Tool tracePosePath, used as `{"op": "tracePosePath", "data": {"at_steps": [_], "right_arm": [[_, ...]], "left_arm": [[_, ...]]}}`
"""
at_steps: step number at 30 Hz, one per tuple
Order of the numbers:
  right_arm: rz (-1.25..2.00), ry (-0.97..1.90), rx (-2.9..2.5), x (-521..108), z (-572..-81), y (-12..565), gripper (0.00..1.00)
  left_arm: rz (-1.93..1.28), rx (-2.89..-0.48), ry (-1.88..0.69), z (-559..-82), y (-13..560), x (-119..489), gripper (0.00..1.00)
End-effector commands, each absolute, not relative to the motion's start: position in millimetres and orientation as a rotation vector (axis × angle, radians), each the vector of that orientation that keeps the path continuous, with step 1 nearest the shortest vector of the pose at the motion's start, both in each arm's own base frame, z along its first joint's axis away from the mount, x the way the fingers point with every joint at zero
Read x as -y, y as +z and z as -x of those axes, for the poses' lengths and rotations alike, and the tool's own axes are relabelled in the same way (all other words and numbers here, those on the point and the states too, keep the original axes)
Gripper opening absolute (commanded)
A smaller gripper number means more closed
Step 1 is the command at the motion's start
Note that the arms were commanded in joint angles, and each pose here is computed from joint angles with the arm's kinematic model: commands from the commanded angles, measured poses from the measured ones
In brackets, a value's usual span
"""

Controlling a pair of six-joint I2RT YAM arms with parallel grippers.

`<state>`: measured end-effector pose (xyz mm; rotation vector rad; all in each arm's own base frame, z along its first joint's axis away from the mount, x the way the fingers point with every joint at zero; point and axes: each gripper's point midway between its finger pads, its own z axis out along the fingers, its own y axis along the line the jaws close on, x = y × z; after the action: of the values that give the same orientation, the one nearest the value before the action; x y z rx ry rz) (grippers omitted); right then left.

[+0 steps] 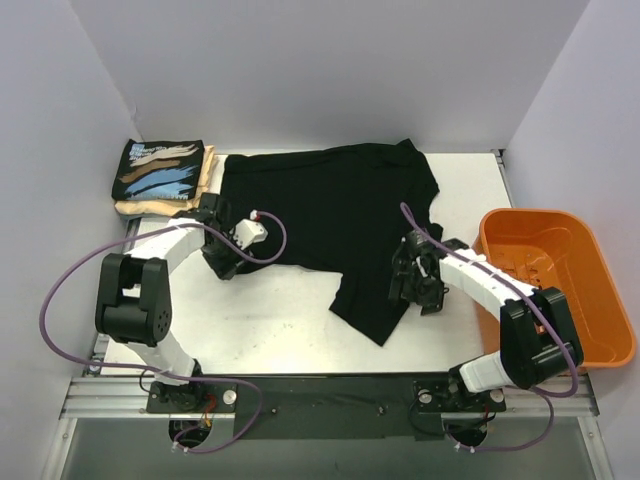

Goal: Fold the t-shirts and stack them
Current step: Flatten out the tshirt

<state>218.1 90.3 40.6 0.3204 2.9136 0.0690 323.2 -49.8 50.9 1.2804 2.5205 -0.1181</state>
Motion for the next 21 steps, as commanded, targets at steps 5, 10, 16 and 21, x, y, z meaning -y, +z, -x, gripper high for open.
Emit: {"op": "tracePosePath", "data": {"at_steps": [5,10,16,21], "right_arm": [[-0.454,0.167,-3.015,-104.9,-177.9,-8.3,0.66],[-0.459,0.232,-3.046,-114.8,-179.7,-22.9,0.50],[-0.606,0.450,-2.889,-103.0,-223.0,15.8,0.00],[-0.569,0.497,-2.598,-63.4,-278.7,133.8,0.00]], "left_arm": [[-1.225,-2.385,0.061,-363.8,35.6,51.9,0.67],[-1.247,-2.386,0.023,-364.5,20.7,66.0,0.67],[-1.151,-2.357,0.142,-387.4,60.2,49.4,0.00],[-1.081,-2.224,0.268,-405.7,167.1,15.3,0.00]]}}
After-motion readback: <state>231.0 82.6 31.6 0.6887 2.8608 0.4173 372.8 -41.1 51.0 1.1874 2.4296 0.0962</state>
